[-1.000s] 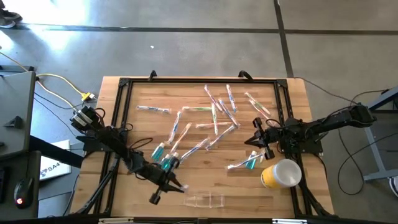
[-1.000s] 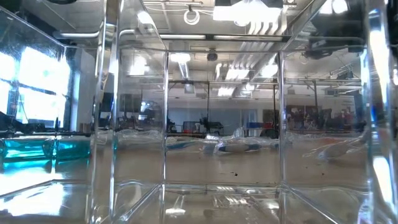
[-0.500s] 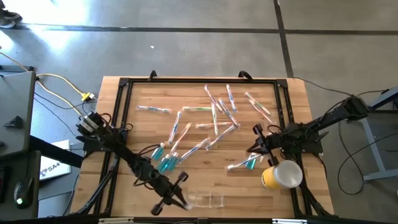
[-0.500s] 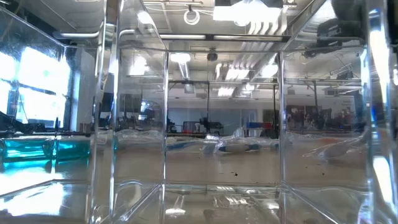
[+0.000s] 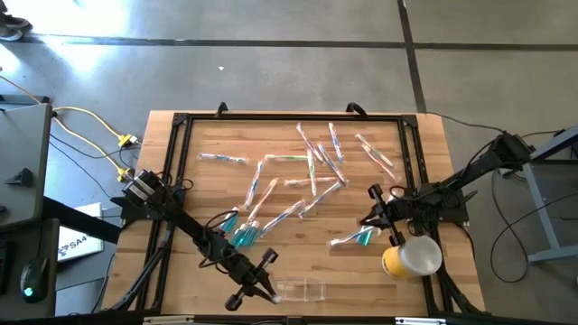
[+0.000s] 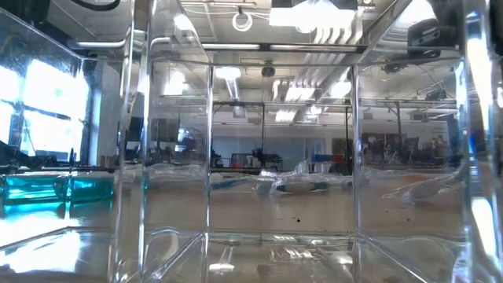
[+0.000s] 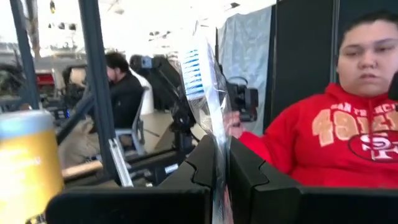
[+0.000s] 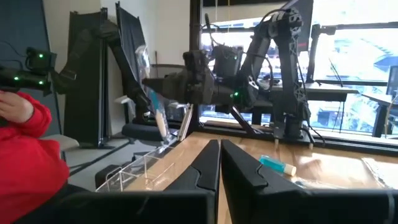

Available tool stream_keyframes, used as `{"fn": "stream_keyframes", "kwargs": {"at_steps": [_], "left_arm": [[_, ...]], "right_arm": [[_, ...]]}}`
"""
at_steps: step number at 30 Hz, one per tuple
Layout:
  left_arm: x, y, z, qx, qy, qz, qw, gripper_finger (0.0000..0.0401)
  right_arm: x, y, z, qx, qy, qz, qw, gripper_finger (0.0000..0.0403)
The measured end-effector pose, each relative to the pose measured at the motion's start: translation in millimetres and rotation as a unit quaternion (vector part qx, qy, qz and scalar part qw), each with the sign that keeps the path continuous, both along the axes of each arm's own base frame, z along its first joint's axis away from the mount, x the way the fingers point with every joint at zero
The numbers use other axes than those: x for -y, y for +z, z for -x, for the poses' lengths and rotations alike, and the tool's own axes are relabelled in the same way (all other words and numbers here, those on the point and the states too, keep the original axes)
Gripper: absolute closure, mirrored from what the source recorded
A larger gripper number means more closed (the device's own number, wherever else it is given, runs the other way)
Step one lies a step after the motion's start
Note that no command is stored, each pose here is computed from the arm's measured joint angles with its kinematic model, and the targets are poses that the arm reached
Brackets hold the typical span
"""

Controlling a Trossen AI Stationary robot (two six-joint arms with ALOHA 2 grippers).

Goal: Pick & Place toothbrushing station
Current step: Put the blue toothbrush into the transparent organizer

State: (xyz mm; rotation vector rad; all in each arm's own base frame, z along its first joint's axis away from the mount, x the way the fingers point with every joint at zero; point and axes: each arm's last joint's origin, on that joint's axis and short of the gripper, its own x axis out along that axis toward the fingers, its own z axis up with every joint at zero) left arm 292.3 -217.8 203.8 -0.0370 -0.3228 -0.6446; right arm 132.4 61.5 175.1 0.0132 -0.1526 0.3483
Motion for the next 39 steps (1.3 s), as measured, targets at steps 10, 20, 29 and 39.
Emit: {"fn": "stream_keyframes", "kwargs": {"at_steps": [10,20,29,39], "left_arm": [[1.4,-20.3,-14.7,-0.025,0.032,0.003,0.999,0.0392],[3.0,-33.1,-21.8,-0.040,0.030,0.009,0.999,0.0392],[3.3,-35.9,-22.3,-0.060,0.028,0.012,0.998,0.0383],[6.6,-39.3,-20.7,-0.082,0.021,0.011,0.996,0.0381]], "right_arm": [[-1.1,-1.8,-1.2,-0.005,0.001,0.003,1.000,0.0395],[-1.4,-2.5,-1.3,-0.008,0.004,0.004,1.000,0.0395],[-1.4,-3.1,-1.4,-0.011,0.005,0.003,1.000,0.0395],[-1.4,-3.1,-1.4,-0.012,0.006,0.002,1.000,0.0395]]}}
